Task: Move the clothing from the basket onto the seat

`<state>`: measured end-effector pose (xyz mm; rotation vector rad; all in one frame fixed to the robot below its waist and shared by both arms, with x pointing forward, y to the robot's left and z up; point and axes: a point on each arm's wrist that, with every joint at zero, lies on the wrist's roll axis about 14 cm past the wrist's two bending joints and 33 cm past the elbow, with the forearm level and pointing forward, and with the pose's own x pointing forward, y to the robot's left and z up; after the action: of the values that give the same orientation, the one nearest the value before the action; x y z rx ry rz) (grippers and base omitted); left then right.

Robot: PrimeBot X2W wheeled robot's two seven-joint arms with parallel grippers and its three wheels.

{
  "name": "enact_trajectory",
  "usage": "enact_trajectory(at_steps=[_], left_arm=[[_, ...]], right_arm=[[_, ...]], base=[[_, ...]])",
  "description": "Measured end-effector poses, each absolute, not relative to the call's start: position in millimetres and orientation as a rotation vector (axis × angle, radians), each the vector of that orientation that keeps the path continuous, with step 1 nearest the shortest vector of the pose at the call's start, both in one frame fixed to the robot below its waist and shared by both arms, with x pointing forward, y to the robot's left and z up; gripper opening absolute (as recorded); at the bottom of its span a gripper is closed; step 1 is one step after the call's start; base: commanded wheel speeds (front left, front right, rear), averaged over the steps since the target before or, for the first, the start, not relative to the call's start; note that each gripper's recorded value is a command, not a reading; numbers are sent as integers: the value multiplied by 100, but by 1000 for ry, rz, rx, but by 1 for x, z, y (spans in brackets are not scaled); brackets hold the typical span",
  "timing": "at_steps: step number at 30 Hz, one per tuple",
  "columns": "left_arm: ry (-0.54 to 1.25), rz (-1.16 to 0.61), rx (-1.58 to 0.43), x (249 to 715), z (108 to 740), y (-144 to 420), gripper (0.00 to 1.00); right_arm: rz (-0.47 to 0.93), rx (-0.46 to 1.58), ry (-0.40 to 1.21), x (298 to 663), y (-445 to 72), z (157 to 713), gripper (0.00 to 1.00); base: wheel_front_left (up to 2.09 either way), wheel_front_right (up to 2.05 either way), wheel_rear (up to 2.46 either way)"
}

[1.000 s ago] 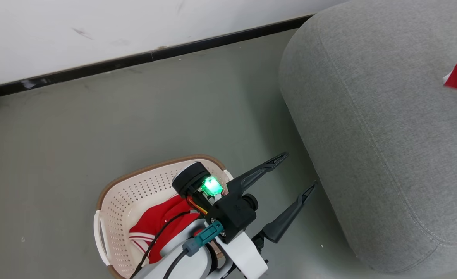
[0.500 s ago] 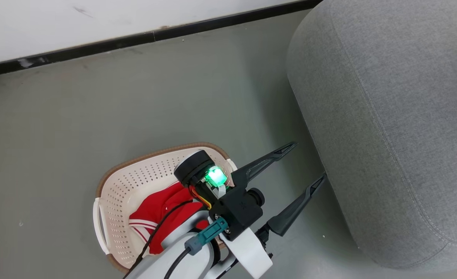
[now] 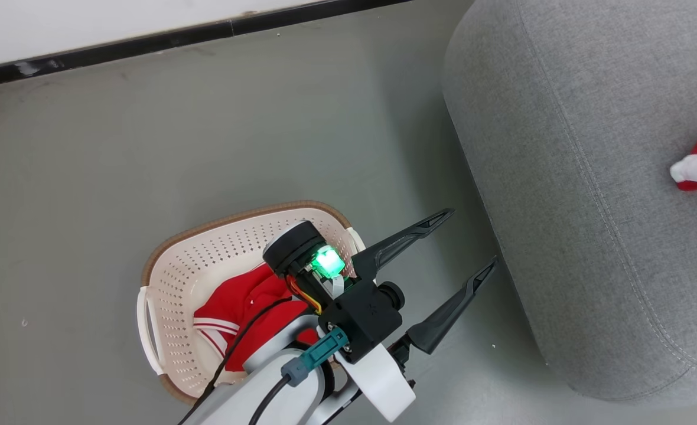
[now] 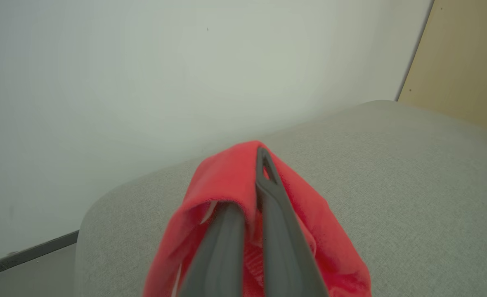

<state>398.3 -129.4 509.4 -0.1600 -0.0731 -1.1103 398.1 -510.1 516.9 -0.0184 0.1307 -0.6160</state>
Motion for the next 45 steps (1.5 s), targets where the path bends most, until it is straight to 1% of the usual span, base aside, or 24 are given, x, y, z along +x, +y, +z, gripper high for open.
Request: enact_trajectory(at_steps=[9, 16, 20, 21, 22, 23, 24, 25, 45], left_arm=[[-59, -1107, -166, 402, 502, -129, 100], [-70, -1107, -172, 405, 503, -129, 100], [-74, -1107, -173, 406, 504, -130, 100], [-76, -1107, -175, 406, 504, -130, 100], [-79, -1107, -177, 407, 504, -130, 100], [-79, -1106, -177, 407, 504, -130, 100], [-78, -1106, -177, 407, 504, -130, 100], [-76, -1107, -177, 407, 503, -131, 100], [-101, -1110, -187, 405, 510, -136, 100]], right_arm=[[-588, 28, 270, 390, -484, 457, 0], [-580, 62, 328, 383, -468, 430, 0], [-572, 39, 380, 375, -466, 418, 0], [-568, 26, 398, 371, -465, 415, 9], [-569, 21, 412, 368, -465, 411, 40], [-570, 20, 421, 366, -465, 409, 54], [-569, 21, 425, 365, -464, 408, 88], [-564, 19, 429, 365, -462, 407, 100], [-481, -14, 433, 364, -442, 409, 100]], base=[[0, 0, 0], [0, 0, 0], [0, 0, 0], [0, 0, 0], [0, 0, 0], [0, 0, 0], [0, 0, 0], [0, 0, 0], [0, 0, 0]])
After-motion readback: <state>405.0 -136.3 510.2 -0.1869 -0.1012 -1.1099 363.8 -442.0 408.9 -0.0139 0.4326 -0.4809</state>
